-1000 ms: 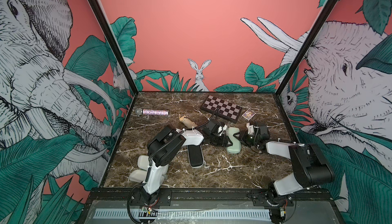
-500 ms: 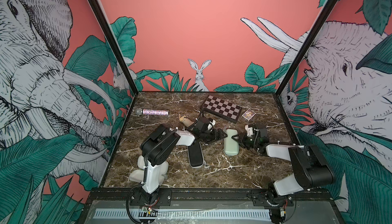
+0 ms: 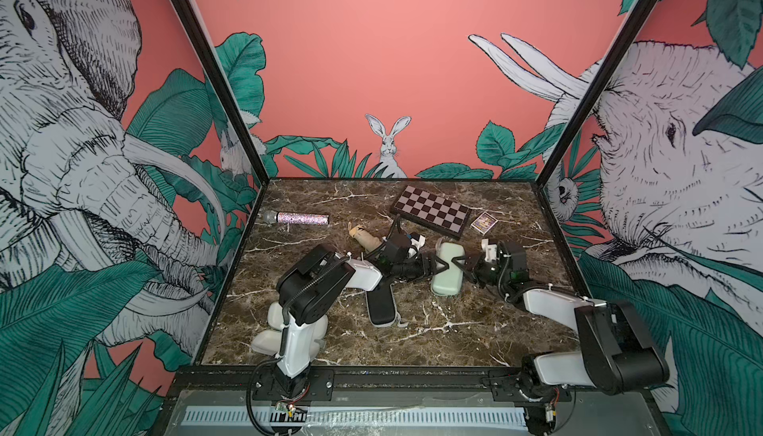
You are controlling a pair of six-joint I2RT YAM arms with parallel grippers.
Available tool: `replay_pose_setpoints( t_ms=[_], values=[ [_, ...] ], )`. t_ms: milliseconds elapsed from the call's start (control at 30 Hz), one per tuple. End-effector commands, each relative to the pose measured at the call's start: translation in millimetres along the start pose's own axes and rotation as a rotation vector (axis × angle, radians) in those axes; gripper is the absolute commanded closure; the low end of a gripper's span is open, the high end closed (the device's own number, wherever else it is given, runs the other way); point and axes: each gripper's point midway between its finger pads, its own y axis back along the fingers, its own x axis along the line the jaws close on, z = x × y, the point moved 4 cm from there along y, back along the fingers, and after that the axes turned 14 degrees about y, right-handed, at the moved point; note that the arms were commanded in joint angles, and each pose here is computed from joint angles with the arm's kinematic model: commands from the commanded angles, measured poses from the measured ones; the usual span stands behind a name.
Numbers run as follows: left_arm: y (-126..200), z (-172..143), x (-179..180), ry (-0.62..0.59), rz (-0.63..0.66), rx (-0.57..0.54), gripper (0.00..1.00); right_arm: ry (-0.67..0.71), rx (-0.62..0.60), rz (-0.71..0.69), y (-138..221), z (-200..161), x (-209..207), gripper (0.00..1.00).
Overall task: Put umbrellas into zippered umbrella sleeves
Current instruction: Pick up the umbrella sleeve at the center of the board.
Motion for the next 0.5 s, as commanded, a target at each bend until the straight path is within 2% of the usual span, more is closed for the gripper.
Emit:
replay_pose_setpoints(
  t_ms=[0, 133, 300, 467],
  values=[
    [2, -2, -20, -0.005, -0.075, 0.000, 0.28, 0.026, -0.063, 0.122, 4, 17, 35, 0.82],
    [5, -1, -44, -0.032, -0.132, -0.010, 0.28, 0.033, -0.087, 0.121, 3, 17, 39, 0.81],
    [8, -3, -62, -0.045, -0.168, -0.008, 0.34, 0.038, -0.132, 0.129, 3, 20, 41, 0.79],
    [11, -5, -68, -0.057, -0.190, -0.011, 0.47, 0.032, -0.115, 0.132, -3, 15, 38, 0.73]
  ],
)
